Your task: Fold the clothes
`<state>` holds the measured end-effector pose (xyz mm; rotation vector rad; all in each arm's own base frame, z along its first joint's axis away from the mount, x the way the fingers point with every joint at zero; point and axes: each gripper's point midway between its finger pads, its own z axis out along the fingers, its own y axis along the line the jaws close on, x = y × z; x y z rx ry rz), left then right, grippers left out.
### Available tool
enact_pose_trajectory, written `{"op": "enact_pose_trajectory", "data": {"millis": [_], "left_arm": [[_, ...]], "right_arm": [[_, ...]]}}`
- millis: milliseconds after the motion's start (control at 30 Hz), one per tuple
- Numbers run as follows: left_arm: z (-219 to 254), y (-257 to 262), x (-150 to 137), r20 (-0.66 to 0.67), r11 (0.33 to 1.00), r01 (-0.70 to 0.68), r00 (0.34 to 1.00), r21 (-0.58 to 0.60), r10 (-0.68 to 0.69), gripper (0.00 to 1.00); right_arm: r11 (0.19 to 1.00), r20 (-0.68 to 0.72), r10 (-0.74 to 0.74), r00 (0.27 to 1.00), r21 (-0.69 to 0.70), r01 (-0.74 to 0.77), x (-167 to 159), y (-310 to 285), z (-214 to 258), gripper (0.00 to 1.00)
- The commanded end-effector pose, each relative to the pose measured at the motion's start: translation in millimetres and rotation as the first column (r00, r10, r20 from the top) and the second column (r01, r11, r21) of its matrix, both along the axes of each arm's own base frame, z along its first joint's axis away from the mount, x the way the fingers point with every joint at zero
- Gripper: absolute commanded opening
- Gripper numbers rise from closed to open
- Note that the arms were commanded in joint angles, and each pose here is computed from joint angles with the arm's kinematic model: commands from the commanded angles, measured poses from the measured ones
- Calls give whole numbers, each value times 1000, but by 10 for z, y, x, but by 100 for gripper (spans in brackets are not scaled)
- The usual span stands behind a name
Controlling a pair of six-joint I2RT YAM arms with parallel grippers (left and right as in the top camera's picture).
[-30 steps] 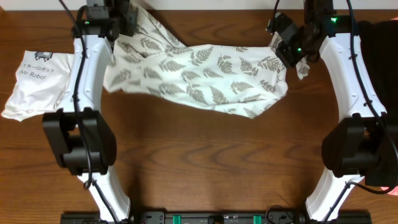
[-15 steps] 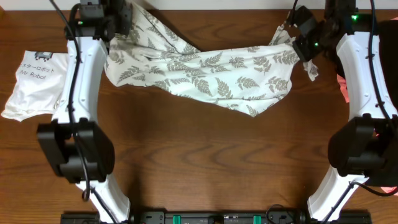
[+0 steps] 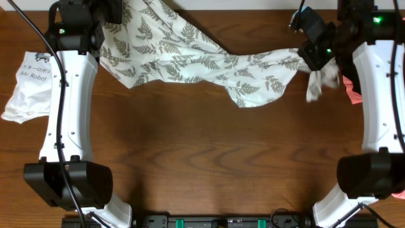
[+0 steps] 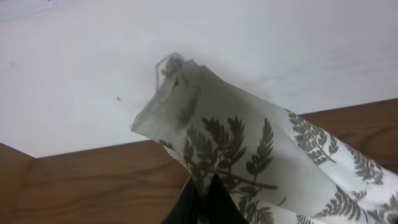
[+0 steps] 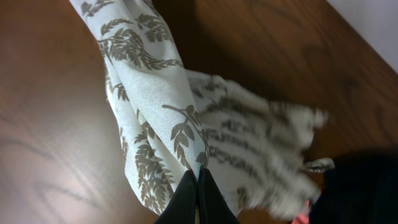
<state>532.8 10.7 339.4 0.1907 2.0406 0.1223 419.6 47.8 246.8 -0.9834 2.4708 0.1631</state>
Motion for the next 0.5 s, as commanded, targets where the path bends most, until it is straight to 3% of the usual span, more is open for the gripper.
{"op": "enact_pose_trajectory", "data": {"millis": [0, 400, 433, 467], "left_arm": [[319, 59, -119, 65, 998, -45, 997, -50, 48, 6], [860, -93, -322, 191, 974, 0, 981, -225, 45, 6], [872, -137, -322, 195, 971, 23, 980, -237, 24, 6], [881, -187, -324, 198, 968, 50, 980, -246, -1, 6]], "right_arm": [[1000, 50, 20, 999, 4, -20, -124, 24, 266, 1], [993, -95, 104, 990, 73, -98, -536, 205, 184, 2], [992, -104, 110, 988, 73, -103, -562, 224, 178, 4], [991, -115, 121, 986, 74, -113, -596, 261, 170, 13]]}}
